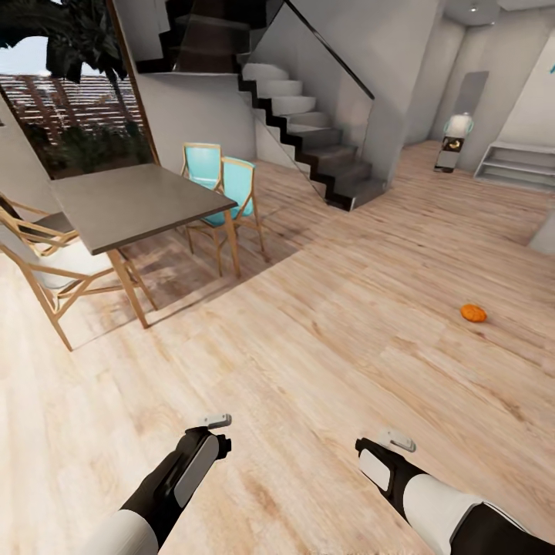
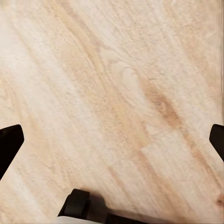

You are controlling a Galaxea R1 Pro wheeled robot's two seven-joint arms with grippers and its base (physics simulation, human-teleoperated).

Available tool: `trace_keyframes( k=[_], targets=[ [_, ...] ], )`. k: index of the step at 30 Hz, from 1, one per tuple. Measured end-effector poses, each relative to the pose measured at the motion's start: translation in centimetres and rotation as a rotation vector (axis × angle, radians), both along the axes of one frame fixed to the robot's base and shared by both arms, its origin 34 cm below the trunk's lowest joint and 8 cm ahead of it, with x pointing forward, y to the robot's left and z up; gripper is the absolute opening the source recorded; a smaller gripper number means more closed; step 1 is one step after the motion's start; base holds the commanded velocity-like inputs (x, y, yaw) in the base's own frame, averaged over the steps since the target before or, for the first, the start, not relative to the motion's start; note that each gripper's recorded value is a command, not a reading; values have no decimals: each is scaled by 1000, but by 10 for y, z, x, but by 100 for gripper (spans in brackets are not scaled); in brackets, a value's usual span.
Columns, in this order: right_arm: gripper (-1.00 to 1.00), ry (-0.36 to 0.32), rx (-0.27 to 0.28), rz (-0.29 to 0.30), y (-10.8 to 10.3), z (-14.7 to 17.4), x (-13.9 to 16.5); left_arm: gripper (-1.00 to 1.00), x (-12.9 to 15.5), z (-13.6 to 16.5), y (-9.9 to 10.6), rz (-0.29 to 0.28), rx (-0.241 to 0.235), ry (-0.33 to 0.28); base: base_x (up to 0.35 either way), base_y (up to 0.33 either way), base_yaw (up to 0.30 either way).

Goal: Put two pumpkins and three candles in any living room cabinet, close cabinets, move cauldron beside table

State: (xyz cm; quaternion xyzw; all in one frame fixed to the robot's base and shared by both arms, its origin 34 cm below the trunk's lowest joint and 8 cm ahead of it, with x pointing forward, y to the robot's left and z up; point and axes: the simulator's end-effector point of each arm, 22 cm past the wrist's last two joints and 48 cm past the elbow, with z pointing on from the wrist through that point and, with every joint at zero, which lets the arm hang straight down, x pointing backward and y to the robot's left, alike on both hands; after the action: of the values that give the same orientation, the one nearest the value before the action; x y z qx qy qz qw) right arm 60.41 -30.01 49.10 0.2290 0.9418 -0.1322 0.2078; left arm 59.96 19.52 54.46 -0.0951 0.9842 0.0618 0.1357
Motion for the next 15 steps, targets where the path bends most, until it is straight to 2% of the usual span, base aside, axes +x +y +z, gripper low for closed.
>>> trace_keyframes(
  k=[15],
  targets=[
    [100, 12, 0, 0, 0, -6, -4, 100, -4, -6, 0, 0, 0, 14, 0, 0, -247]
  ],
)
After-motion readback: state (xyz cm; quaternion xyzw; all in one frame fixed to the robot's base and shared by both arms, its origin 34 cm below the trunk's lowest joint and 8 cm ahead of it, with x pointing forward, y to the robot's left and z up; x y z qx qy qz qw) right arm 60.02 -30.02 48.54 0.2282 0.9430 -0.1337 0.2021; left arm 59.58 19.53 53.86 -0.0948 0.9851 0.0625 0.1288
